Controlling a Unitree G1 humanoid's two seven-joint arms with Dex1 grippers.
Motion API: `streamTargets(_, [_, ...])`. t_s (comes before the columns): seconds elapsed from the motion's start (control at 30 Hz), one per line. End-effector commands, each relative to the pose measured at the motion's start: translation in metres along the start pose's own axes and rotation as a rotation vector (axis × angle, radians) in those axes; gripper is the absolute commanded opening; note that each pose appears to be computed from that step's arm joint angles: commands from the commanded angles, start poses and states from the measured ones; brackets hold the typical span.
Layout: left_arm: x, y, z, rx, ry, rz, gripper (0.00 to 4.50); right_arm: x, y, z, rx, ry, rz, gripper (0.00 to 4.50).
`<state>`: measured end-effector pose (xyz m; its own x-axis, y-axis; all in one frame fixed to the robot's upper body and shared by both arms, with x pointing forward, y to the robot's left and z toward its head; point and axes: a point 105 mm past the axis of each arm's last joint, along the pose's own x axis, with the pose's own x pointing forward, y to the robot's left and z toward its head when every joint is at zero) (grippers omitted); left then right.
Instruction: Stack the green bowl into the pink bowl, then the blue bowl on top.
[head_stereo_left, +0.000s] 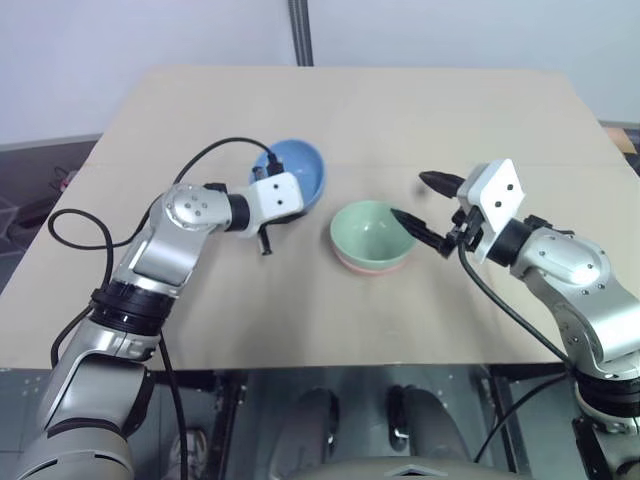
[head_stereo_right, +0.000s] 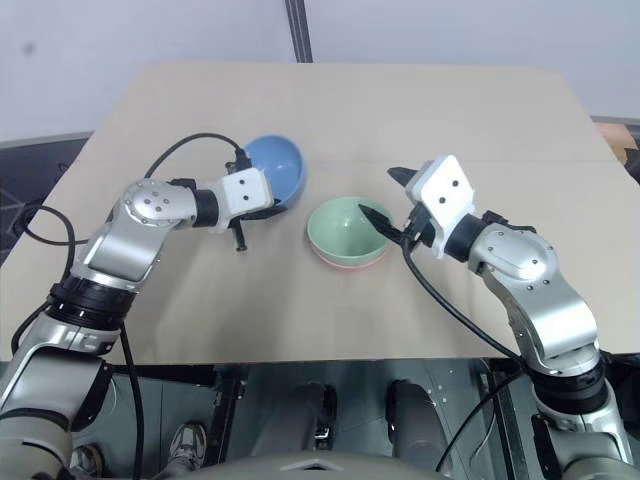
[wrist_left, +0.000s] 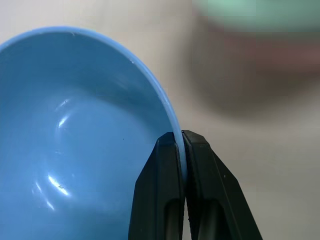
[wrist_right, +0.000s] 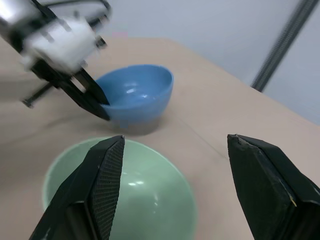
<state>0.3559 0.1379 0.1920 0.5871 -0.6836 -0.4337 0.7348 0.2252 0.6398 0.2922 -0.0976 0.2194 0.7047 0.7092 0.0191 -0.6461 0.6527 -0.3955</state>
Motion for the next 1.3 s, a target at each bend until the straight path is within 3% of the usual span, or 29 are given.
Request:
streamTargets(0.03, [-0.02,0.005,0.066,0.09,-0.277,-0.042,0.08,-0.022,-0.012,0.002,-0.039,0.013,-0.088,3.43])
streamTargets(0.17, [-0.02,-0.015,0.087,0.116,-0.369,-0.185,0.08,-0.036,-0.02,-0.01,-0.038,0.07,-0.153,3.43])
streamTargets(0.3, [-0.011,-0.03,0.089,0.124,-0.399,-0.292,0.08,-0.045,-0.024,-0.018,-0.046,0.108,-0.192,3.43])
streamTargets(0.4, [-0.01,-0.039,0.085,0.134,-0.39,-0.367,1.14,-0.047,-0.025,-0.02,-0.044,0.118,-0.204,3.43])
streamTargets(0.57, [-0.018,-0.028,0.088,0.053,-0.404,-0.315,3.13,-0.052,-0.025,-0.025,-0.014,0.125,-0.207,3.43])
streamTargets(0.63, [-0.023,-0.028,0.088,-0.012,-0.411,-0.324,3.13,-0.051,-0.022,-0.025,0.018,0.1,-0.182,3.43])
streamTargets(0.8, [-0.041,-0.007,0.062,-0.289,-0.453,-0.054,3.13,-0.052,-0.016,-0.042,0.034,0.131,-0.12,3.43])
streamTargets(0.83, [-0.045,-0.01,0.054,-0.292,-0.463,-0.015,3.16,-0.052,-0.014,-0.045,0.059,0.133,-0.096,3.82])
streamTargets(0.93, [-0.052,-0.019,0.031,-0.429,-0.427,0.032,3.16,-0.054,-0.008,-0.058,0.086,0.17,-0.016,4.44])
streamTargets(1.03, [-0.065,-0.035,0.024,-0.502,-0.443,0.01,3.95,-0.058,-0.004,-0.066,0.116,0.187,0.041,4.5])
streamTargets(1.07, [-0.068,-0.04,0.021,-0.51,-0.43,0.015,4.4,-0.06,-0.004,-0.068,0.113,0.196,0.053,4.5])
streamTargets(1.2, [-0.081,-0.038,-0.005,-0.491,-0.324,0.222,4.47,-0.075,-0.012,-0.073,0.117,0.216,0.03,4.5])
streamTargets(1.3, [-0.094,-0.053,-0.013,-0.502,-0.349,0.224,4.47,-0.092,-0.013,-0.072,0.154,0.226,0.046,4.5])
